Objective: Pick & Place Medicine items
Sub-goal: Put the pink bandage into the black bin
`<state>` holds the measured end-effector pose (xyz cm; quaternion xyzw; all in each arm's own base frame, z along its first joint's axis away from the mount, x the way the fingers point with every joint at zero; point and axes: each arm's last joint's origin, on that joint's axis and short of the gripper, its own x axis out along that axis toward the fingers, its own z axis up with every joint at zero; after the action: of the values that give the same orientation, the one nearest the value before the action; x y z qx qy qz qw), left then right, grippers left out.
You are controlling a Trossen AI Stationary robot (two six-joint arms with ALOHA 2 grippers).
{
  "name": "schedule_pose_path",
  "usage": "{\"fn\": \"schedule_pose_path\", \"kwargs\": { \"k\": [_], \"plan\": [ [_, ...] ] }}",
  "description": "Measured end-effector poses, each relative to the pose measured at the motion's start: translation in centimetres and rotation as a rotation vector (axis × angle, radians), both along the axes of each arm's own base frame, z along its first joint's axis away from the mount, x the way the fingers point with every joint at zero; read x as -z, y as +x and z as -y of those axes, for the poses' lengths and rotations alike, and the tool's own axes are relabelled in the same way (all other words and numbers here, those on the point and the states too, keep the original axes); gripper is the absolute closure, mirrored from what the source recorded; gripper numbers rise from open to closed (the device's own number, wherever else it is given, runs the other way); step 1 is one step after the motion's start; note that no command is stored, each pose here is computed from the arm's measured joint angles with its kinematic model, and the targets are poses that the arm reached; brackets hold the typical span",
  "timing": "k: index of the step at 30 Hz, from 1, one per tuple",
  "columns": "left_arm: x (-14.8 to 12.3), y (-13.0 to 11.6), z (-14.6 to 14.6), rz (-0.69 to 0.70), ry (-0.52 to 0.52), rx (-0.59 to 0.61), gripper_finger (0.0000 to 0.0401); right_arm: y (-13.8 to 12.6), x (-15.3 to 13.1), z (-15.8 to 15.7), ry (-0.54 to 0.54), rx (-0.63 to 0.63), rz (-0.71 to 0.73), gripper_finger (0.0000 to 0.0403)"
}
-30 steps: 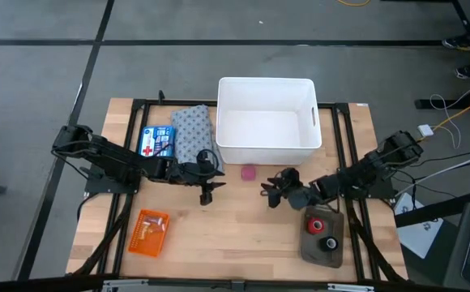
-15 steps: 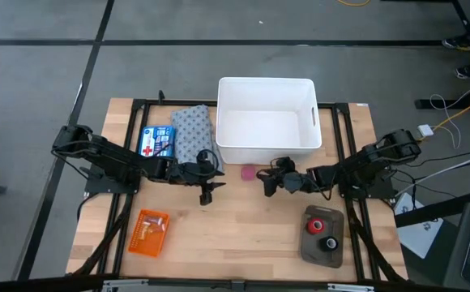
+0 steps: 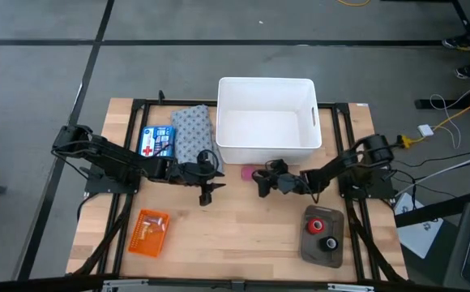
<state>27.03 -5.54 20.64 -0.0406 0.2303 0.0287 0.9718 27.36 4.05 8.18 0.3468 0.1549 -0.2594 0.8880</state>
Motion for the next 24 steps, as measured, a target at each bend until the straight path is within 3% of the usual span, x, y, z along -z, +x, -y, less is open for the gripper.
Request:
{"fn": "schedule_pose_path", "kwargs": {
  "k": [11, 24],
  "plan": [
    [0.0, 0.0, 0.0, -0.003, 0.003, 0.000, 0.0244, 1.4, -0.6, 0.1, 0.000, -0.044, 0.071, 0.0195],
    [0.0, 0.0, 0.1, -0.006, -0.011, 0.021, 0.0244, 2.6, -0.8, 0.5, 0.009, -0.063, 0.054, 0.0195]
  ]
}}
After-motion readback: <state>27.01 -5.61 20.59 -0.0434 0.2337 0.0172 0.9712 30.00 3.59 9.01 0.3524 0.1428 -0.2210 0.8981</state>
